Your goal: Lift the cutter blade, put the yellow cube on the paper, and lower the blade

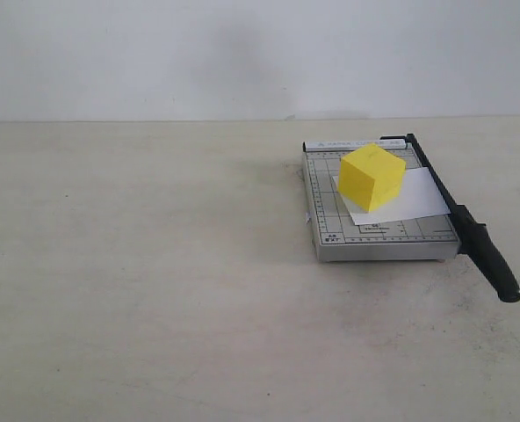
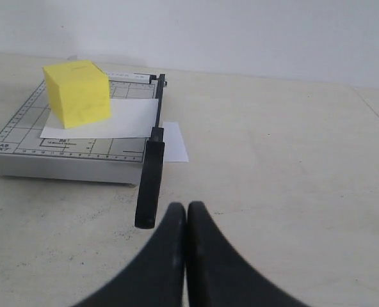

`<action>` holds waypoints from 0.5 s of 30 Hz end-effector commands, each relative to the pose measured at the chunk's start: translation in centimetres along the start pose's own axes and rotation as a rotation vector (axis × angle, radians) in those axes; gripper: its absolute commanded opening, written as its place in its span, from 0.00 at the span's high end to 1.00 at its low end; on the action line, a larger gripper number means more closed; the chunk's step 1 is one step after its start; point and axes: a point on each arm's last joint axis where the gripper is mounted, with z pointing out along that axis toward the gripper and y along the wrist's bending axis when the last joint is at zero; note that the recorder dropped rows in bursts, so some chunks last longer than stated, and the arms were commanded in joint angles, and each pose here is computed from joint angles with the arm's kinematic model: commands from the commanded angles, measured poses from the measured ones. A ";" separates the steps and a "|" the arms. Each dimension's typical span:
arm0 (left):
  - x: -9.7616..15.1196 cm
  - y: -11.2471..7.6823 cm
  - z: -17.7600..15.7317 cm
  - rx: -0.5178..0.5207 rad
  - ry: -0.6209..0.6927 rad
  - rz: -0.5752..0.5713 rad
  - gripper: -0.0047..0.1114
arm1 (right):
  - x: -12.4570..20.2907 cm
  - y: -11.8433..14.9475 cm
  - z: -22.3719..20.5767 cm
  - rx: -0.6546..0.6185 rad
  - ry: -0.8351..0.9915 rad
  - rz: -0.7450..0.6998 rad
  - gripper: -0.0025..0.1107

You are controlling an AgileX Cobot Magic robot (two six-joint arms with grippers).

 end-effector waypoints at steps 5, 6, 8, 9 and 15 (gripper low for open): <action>0.6 -0.3 0.0 0.028 0.057 -0.280 0.92 | 0.0 0.0 0.0 0.004 -0.006 0.004 0.98; 0.6 -0.3 0.0 0.028 0.059 -0.282 0.92 | 0.0 0.0 0.0 0.004 -0.006 0.004 0.98; 0.6 -0.3 0.0 0.028 0.061 -0.281 0.92 | 0.0 0.0 0.0 0.004 -0.006 0.004 0.98; 0.6 -0.3 0.0 0.028 0.061 -0.281 0.92 | 0.0 0.0 0.0 0.004 -0.006 0.004 0.98; 0.7 -0.3 0.0 0.027 0.063 -0.285 0.92 | 0.0 0.0 0.0 0.004 -0.006 0.004 0.98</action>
